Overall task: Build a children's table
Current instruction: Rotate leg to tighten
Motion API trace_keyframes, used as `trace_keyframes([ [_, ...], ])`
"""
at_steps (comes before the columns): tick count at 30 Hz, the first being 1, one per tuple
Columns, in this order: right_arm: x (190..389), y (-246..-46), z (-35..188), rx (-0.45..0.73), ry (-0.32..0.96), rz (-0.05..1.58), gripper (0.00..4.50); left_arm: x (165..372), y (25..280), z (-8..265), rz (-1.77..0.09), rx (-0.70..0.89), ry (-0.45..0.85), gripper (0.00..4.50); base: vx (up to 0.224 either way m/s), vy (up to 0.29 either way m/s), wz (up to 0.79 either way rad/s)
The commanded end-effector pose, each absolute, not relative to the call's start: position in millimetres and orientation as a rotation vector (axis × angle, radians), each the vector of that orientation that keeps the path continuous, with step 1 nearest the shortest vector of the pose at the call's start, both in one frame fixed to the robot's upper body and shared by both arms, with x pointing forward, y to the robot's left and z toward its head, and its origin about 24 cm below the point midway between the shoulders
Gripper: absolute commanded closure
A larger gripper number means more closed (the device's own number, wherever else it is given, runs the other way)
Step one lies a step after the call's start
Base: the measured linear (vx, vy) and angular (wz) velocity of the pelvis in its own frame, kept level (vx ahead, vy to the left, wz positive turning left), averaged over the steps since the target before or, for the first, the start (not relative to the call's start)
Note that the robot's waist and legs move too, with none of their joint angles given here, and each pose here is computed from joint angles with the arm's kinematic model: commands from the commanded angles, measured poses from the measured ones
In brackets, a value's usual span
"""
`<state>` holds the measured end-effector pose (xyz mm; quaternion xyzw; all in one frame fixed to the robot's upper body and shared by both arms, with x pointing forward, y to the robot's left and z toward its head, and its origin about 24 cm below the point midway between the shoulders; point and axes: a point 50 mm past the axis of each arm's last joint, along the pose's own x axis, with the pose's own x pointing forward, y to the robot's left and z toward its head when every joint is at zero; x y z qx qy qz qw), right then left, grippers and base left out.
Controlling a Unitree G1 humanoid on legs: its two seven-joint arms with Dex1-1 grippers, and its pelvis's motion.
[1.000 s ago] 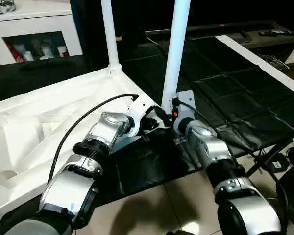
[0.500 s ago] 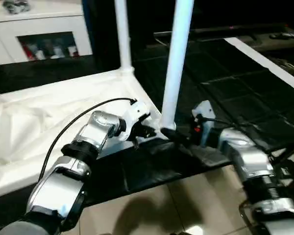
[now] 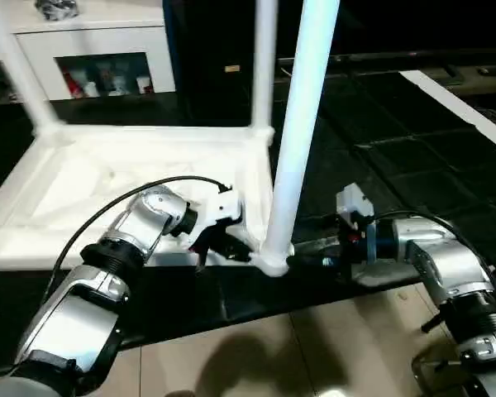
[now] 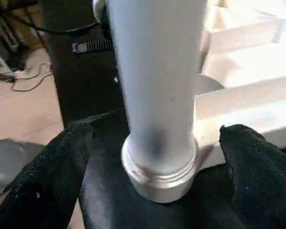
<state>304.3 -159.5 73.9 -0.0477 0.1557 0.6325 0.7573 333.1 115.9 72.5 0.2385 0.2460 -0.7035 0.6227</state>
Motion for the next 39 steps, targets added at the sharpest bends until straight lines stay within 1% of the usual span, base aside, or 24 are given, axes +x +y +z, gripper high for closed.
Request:
trace_keyframes([
  [1, 306.8, -157.2, 81, -0.131, 0.314, 1.420, 0.29, 325, 107, 69, -1.732, 0.607, 0.591, 4.50, 0.000, 0.000, 0.00],
  [2, 306.3, -156.4, 81, -0.121, 0.319, 1.437, 0.40, 324, 106, 69, -1.749, 0.619, 0.595, 4.50, 0.000, 0.000, 0.00],
  [3, 305.9, -154.5, 81, -0.117, 0.323, 1.456, 0.40, 322, 104, 69, -1.771, 0.631, 0.595, 4.50, 0.000, 0.000, 0.00],
  [6, 305.4, -152.8, 80, -0.112, 0.331, 1.471, 0.74, 321, 103, 68, -1.786, 0.639, 0.593, 4.50, 0.000, 0.000, 0.00],
  [7, 305.2, -151.5, 80, -0.113, 0.333, 1.480, 0.74, 320, 101, 68, -1.798, 0.642, 0.592, 4.50, 0.000, 0.000, 0.00],
  [9, 306.0, -149.0, 79, -0.116, 0.337, 1.489, 0.88, 318, 99, 68, -1.815, 0.646, 0.588, 4.50, 0.000, 0.000, 0.00],
  [11, 306.7, -147.2, 78, -0.119, 0.338, 1.493, 1.14, 317, 97, 68, -1.824, 0.648, 0.584, 4.50, 0.000, 0.000, 0.00],
  [12, 307.4, -144.3, 77, -0.123, 0.341, 1.503, 1.14, 316, 96, 68, -1.833, 0.649, 0.580, 4.50, 0.000, 0.000, 0.00],
  [15, 308.3, -137.4, 74, -0.138, 0.341, 1.527, 1.44, 315, 94, 69, -1.848, 0.652, 0.573, 4.50, 0.000, 0.000, 0.00],
  [16, 308.7, -135.9, 73, -0.139, 0.340, 1.529, 1.44, 315, 94, 68, -1.850, 0.654, 0.572, 4.50, 0.000, 0.000, 0.00],
  [17, 308.7, -135.9, 73, -0.139, 0.340, 1.529, 1.66, 315, 94, 68, -1.850, 0.654, 0.572, 4.50, 0.000, 0.000, 0.00],
  [18, 309.9, -133.4, 73, -0.146, 0.329, 1.531, 1.71, 314, 94, 68, -1.852, 0.656, 0.570, 4.50, 0.000, 0.000, 0.00],
  [19, 310.2, -132.6, 73, -0.146, 0.327, 1.533, 1.88, 314, 94, 68, -1.853, 0.656, 0.570, 4.50, 0.000, 0.000, 0.00],
  [21, 310.4, -130.8, 73, -0.141, 0.328, 1.544, 1.88, 313, 94, 68, -1.854, 0.658, 0.569, 4.50, 0.000, 0.000, 0.00],
  [26, 308.5, -130.4, 73, -0.123, 0.338, 1.574, 2.35, 313, 96, 67, -1.837, 0.658, 0.569, 4.50, 0.000, 0.000, 0.00],
  [30, 306.9, -131.3, 72, -0.101, 0.335, 1.574, 2.44, 314, 97, 66, -1.813, 0.640, 0.579, 4.50, 0.000, 0.000, 0.00],
  [31, 306.6, -131.1, 72, -0.075, 0.327, 1.562, 2.48, 315, 97, 65, -1.785, 0.607, 0.588, 4.50, 0.000, 0.000, 0.00],
  [33, 306.6, -131.0, 72, -0.064, 0.324, 1.554, 2.49, 316, 97, 65, -1.772, 0.591, 0.591, 4.50, 0.000, 0.000, 0.00],
  [34, 307.0, -131.1, 71, -0.051, 0.322, 1.523, 2.49, 319, 96, 65, -1.734, 0.551, 0.590, 4.50, 0.000, 0.000, 0.00],
  [36, 310.2, -130.1, 67, -0.034, 0.331, 1.414, 2.50, 326, 91, 66, -1.632, 0.481, 0.571, 4.50, 0.000, 0.000, 0.00],
  [37, 313.5, -127.5, 61, -0.039, 0.341, 1.308, 2.50, 332, 88, 67, -1.538, 0.426, 0.553, 4.50, 0.000, 0.000, 0.00],
  [38, 313.5, -127.5, 61, -0.039, 0.341, 1.308, 2.50, 332, 88, 67, -1.538, 0.426, 0.553, 4.50, 0.000, 0.000, 0.00],
  [39, 315.5, -123.7, 57, -0.043, 0.346, 1.238, 2.50, 337, 86, 68, -1.464, 0.388, 0.529, 4.50, 0.000, 0.000, 0.00],
])
